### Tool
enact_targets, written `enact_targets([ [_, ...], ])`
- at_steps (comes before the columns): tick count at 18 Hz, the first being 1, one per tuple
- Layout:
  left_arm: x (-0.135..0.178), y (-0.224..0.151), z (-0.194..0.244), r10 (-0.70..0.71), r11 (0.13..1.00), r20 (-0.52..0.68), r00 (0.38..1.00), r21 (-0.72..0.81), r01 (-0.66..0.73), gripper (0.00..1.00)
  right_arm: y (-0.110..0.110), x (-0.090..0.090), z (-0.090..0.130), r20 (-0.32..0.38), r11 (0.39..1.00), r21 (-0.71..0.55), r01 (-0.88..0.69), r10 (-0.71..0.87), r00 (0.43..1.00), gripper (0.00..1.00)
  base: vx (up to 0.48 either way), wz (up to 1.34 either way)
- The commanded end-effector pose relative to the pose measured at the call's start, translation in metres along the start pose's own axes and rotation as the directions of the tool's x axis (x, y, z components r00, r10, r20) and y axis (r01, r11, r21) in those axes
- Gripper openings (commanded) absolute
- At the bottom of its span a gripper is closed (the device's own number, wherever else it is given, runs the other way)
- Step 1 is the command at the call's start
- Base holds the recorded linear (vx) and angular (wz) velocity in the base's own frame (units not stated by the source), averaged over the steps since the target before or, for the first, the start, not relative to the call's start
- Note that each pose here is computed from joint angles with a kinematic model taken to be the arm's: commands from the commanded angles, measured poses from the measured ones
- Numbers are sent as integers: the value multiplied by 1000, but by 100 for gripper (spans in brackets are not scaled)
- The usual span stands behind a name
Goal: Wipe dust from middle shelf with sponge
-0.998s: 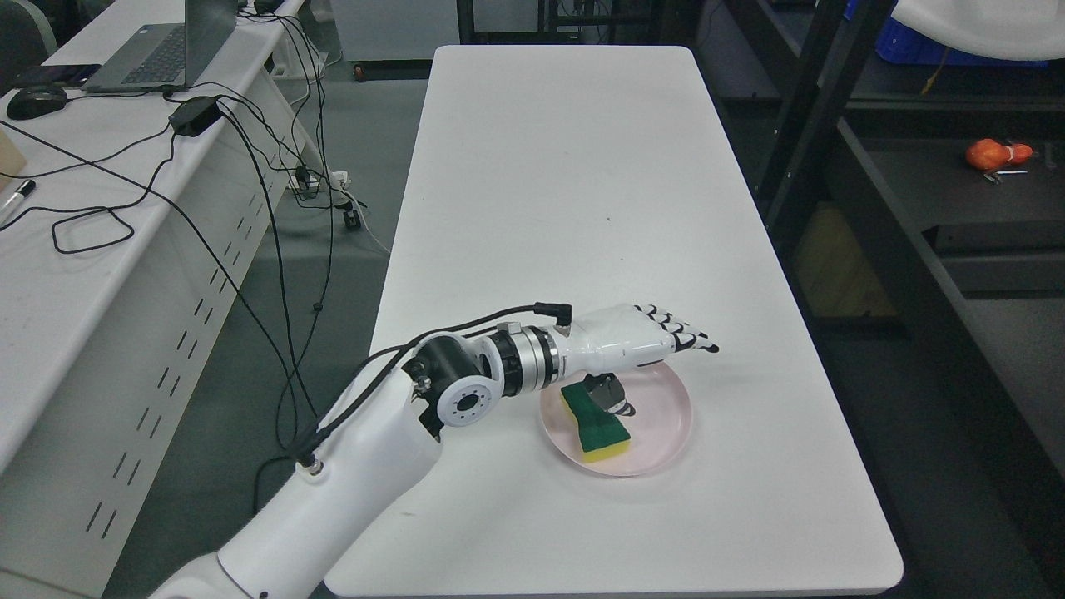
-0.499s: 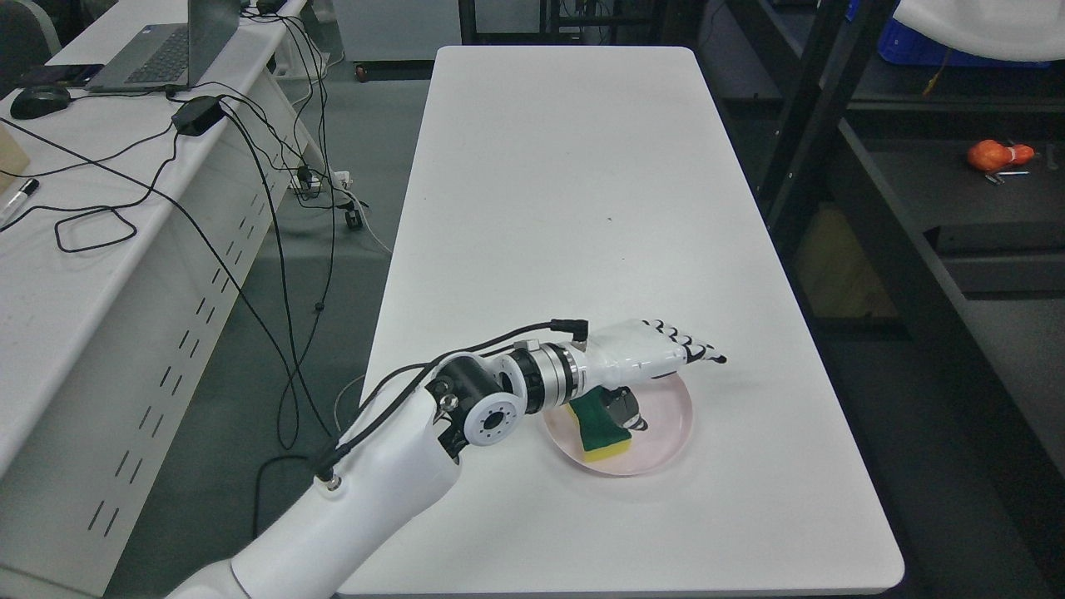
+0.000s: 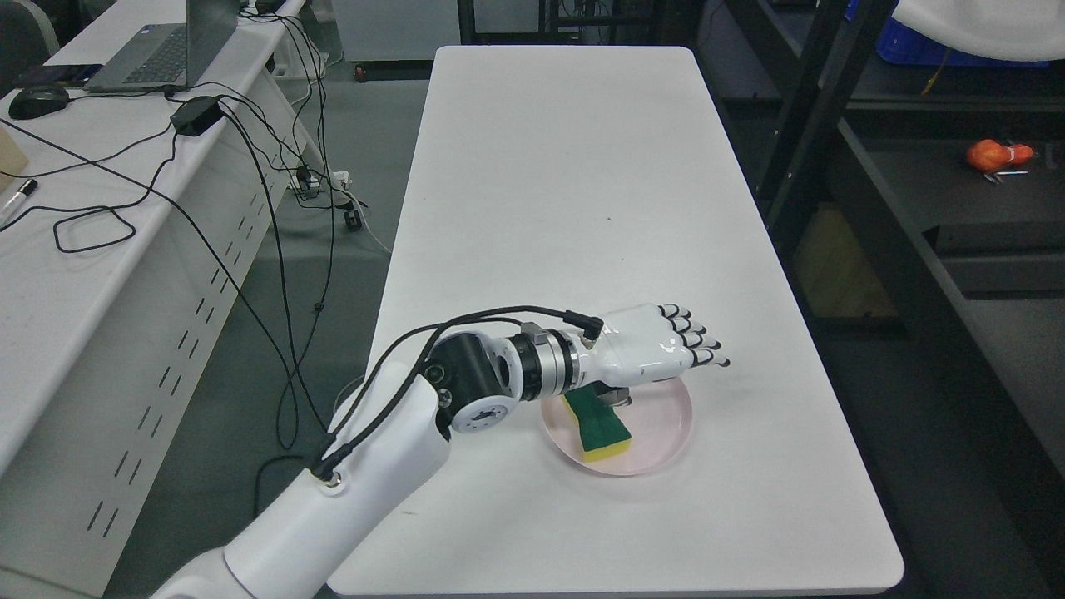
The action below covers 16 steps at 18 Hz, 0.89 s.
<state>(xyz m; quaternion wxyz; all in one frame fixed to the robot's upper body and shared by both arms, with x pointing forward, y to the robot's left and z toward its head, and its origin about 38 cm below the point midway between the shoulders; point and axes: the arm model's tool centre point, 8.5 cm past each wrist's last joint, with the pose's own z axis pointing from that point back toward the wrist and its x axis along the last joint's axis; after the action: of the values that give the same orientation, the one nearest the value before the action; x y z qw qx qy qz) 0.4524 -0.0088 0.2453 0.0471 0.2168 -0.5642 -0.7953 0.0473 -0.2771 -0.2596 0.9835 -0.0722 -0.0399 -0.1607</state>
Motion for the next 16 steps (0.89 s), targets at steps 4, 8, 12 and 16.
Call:
enact_targets([
  [4, -11, 5, 36, -315, 931, 58, 947, -176, 320, 98, -10, 2, -1, -49, 1000, -15, -4, 3, 999, 100, 0, 0],
  [8, -8, 2, 34, -312, 931, 68, 948, -177, 319, 98, -10, 2, -1, -49, 1000, -15, -4, 3, 999, 100, 0, 0],
  [12, 1, -5, 30, -316, 924, 98, 944, -193, 329, 98, -10, 2, -1, -51, 1000, -15, -4, 3, 999, 100, 0, 0],
  [16, 1, -25, 25, -279, 926, 111, 954, -233, 298, 98, -10, 2, -1, -49, 1000, -15, -4, 3, 999, 100, 0, 0],
])
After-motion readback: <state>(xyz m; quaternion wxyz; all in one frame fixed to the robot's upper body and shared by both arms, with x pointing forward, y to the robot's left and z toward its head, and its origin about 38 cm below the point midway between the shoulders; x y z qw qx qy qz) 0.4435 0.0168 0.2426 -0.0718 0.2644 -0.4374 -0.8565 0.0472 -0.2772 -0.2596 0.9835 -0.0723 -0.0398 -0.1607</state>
